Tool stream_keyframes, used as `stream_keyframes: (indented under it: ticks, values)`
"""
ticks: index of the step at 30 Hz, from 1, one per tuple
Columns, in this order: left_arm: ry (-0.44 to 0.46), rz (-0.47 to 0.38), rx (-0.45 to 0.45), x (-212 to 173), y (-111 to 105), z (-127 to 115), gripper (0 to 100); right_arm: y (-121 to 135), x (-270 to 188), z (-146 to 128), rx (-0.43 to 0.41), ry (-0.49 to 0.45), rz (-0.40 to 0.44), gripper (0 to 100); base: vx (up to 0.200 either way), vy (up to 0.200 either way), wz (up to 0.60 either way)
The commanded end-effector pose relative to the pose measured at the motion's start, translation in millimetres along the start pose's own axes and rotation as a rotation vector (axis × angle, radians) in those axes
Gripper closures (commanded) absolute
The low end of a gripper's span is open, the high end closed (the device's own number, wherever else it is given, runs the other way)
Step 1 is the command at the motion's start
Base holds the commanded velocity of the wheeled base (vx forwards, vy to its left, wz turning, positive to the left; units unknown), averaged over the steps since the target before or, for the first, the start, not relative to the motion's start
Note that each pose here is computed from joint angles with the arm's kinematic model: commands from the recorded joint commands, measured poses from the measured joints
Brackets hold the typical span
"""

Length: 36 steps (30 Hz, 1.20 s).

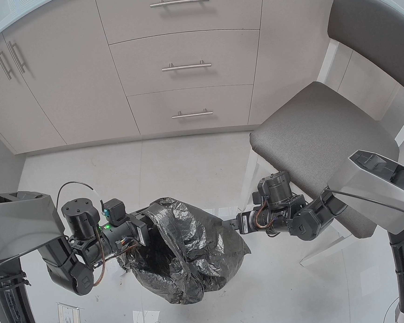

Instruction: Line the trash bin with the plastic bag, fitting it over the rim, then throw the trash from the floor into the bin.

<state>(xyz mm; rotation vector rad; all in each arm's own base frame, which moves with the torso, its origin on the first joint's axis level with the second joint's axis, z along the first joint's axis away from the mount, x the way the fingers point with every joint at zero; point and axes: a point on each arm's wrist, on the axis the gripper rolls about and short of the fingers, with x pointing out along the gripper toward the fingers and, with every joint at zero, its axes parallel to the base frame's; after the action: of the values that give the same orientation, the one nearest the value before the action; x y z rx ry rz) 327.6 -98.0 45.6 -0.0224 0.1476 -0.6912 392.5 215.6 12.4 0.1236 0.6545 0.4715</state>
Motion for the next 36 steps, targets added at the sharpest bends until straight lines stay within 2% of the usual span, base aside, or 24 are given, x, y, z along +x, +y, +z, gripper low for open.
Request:
stream_keyframes:
  ticks: [1, 11, 15, 20, 24, 25, 26, 33, 36]
  values:
    - [-0.005, 0.004, 0.002, -1.7, 0.8, 1.3, 100, 0.6, 1.9, -7.5, -0.002, 0.023, 0.001, 0, 0.000, 0.000, 0.00]
    - [-0.003, 0.003, -0.001, -0.7, 1.8, 0.2, 100, 12.5, -2.6, -24.3, -0.026, 0.078, 0.030, 0, 0.000, 0.000, 0.00]
    - [-0.005, 0.003, -0.002, -0.9, 1.7, 0.2, 100, 24.9, -11.4, -35.6, -0.040, 0.125, 0.096, 0, 0.000, 0.000, 0.00]
    - [-0.019, 0.004, -0.017, -1.3, 1.5, 2.0, 100, 34.6, -9.6, -43.3, -0.057, 0.142, 0.112, 0, 0.000, 0.000, 0.00]
    - [-0.016, 0.006, -0.018, -1.6, 1.9, 1.2, 100, 36.4, 1.3, -44.0, -0.061, 0.115, 0.058, 0, 0.000, 0.000, 0.00]
    - [-0.016, 0.004, -0.018, -1.4, 1.5, 1.2, 100, 33.0, 3.9, -39.7, -0.056, 0.084, -0.003, 0, 0.000, 0.000, 0.00]
    - [-0.016, 0.004, -0.018, -1.4, 1.5, 1.2, 100, 30.8, 3.1, -38.3, -0.056, 0.075, -0.029, 0, 0.000, 0.000, 0.00]
    - [-0.012, 0.001, -0.020, -0.4, 1.3, -0.6, 100, 18.2, 1.0, -32.7, -0.040, 0.060, -0.068, 0, 0.000, 0.000, 0.00]
    - [-0.009, 0.003, -0.021, -0.4, 1.9, -1.6, 100, 16.4, 1.2, -33.0, -0.036, 0.049, -0.111, 0, 0.000, 0.000, 0.00]
